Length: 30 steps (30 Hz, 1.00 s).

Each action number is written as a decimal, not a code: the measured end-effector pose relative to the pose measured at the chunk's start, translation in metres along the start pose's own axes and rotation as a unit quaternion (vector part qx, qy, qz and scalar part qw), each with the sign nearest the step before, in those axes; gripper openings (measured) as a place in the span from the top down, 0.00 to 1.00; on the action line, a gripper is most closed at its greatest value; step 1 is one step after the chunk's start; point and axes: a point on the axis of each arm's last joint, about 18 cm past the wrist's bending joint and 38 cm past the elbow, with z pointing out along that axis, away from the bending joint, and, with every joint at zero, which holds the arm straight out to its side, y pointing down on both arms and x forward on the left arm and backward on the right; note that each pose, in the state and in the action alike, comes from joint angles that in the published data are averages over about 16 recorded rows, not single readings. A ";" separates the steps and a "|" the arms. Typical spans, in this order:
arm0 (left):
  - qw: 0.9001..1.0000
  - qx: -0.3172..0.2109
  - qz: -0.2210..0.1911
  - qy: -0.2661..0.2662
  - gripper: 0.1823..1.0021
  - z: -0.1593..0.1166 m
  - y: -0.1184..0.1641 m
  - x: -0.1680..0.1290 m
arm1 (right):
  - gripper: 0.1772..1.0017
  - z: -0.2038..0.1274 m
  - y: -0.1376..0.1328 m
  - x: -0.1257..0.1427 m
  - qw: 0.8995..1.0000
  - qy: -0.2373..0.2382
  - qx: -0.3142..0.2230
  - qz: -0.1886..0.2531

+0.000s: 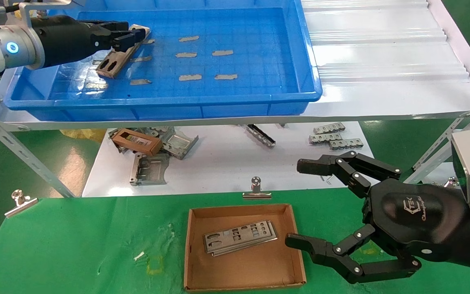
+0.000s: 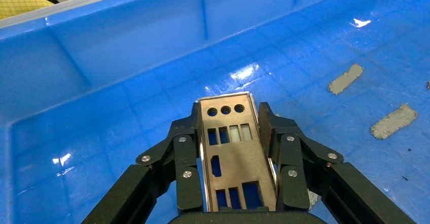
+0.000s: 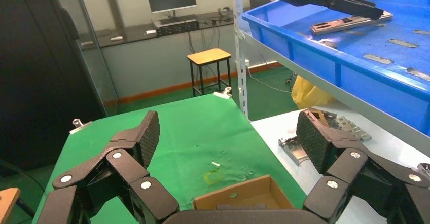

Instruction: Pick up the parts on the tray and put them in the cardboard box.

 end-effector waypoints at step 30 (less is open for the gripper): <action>0.986 0.103 0.028 0.126 0.70 -0.043 -0.062 0.020 | 0.00 0.000 0.000 0.000 1.000 0.000 0.000 0.000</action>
